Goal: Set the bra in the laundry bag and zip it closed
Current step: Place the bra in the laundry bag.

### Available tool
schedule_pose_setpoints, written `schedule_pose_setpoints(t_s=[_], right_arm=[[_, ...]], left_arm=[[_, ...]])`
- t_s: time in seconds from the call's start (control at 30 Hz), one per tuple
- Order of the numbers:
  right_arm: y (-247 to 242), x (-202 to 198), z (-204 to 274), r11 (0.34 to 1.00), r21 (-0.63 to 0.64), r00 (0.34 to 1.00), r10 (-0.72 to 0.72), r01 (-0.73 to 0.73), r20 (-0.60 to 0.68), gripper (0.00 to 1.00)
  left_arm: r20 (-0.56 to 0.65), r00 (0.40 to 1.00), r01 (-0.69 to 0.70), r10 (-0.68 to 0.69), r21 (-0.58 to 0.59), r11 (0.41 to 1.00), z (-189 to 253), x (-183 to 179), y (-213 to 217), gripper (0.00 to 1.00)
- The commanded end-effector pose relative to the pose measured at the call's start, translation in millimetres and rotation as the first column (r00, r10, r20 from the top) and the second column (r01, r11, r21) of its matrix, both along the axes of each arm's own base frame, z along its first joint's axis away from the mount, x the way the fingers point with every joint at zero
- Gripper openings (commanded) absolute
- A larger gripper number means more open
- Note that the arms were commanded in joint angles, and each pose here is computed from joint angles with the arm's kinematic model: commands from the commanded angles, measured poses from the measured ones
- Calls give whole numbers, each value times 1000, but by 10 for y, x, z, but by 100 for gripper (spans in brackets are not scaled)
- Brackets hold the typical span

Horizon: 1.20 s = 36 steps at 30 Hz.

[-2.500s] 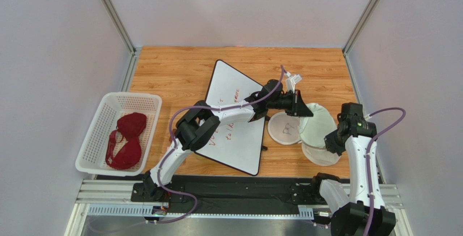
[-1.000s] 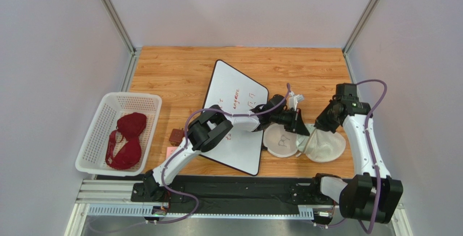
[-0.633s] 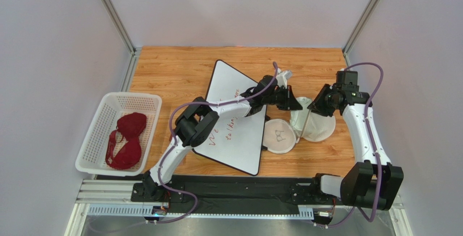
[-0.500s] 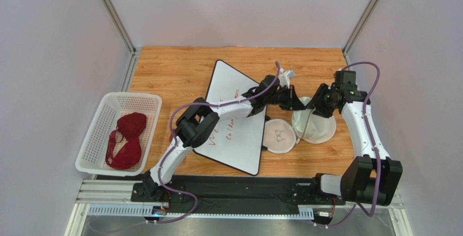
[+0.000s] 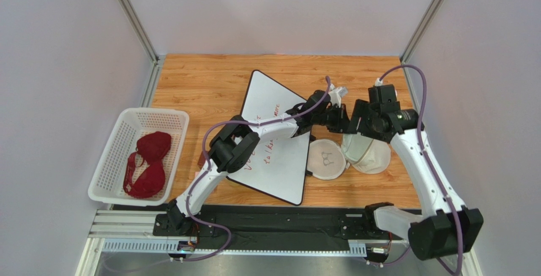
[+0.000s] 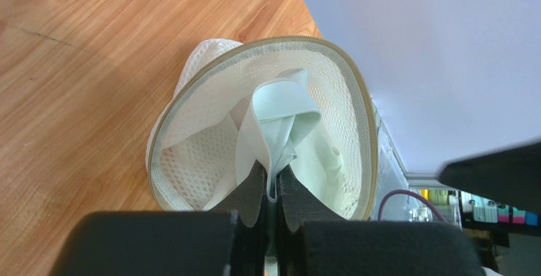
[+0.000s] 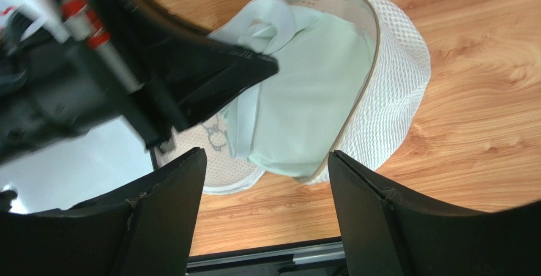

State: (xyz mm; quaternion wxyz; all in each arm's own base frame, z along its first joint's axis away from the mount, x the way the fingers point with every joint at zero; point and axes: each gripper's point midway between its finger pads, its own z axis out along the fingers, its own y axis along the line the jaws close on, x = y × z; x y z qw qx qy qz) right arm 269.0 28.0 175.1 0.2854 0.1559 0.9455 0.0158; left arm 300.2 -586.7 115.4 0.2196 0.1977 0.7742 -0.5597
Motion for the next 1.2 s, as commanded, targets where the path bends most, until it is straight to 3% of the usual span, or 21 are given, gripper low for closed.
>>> schedule_pose_setpoints(t_s=[0.0,0.17,0.4,0.63,1.0,1.17], right_arm=[[-77,-188,135,988,-155,994,27,-10,107,75],[226,-156,44,984,-121,961,157,-132,228,75],[439,-17,-45,952,-232,890,275,-199,365,75],[378,27,-148,942,-286,884,280,-177,373,67],[411,-70,-360,943,-258,890,295,-212,348,68],[232,-48,-153,972,-225,903,154,-66,400,69]], left_arm=[[30,1000,9,-9,4,1000,239,-1,-51,0],[-11,1000,-2,3,63,998,204,-16,11,0],[-38,999,15,-12,61,998,325,-89,22,0],[-18,999,45,-43,119,992,243,-113,120,0],[71,968,240,-240,3,971,487,-321,165,0],[38,950,313,-311,-73,947,558,-462,131,1]])
